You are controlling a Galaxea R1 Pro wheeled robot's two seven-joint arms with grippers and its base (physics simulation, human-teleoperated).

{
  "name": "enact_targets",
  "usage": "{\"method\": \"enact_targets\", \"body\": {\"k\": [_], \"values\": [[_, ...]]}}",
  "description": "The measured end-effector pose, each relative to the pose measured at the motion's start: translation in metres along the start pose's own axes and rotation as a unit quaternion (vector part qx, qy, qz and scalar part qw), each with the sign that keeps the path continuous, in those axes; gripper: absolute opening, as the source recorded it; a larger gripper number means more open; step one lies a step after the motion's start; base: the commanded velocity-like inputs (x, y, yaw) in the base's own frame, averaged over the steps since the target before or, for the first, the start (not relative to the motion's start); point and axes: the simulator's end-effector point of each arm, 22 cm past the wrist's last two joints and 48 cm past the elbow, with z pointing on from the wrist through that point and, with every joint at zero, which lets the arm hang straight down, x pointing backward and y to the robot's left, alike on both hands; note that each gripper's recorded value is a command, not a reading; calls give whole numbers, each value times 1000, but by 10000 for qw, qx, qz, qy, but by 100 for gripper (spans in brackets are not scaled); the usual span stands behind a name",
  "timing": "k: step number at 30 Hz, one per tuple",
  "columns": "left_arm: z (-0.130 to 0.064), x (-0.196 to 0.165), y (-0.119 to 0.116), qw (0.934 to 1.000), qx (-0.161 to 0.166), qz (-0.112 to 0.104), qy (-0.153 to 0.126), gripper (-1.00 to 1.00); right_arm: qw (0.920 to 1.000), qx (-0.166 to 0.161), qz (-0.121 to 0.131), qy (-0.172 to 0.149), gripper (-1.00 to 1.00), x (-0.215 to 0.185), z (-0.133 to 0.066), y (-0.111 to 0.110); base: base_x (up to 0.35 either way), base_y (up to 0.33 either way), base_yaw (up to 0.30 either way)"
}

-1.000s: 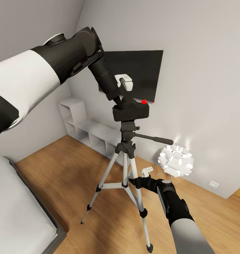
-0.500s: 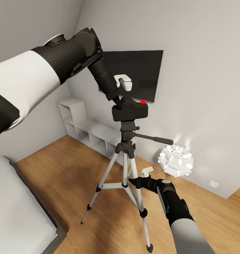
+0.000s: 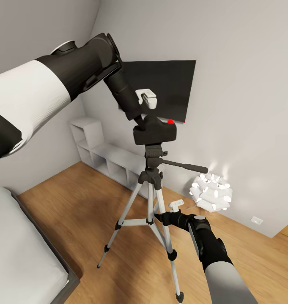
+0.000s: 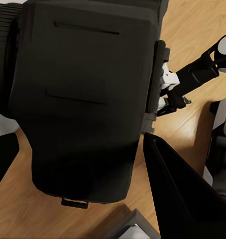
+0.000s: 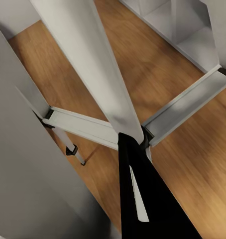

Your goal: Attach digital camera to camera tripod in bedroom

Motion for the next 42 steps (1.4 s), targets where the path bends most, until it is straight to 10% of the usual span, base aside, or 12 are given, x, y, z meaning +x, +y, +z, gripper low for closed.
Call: {"method": "enact_targets", "body": {"k": [18,19,42], "values": [[-2,2,2,10000,-19,26,-2,-100,10000,2,4,-1,-100,0,0,0,0,0,0],[-2,2,2,10000,-20,33,-1,100,10000,2,4,-1,-100,0,0,0,0,0,0],[-2,2,2,10000,-34,50,14,100,10000,1,3,0,-100,0,0,0,0,0,0]]}}
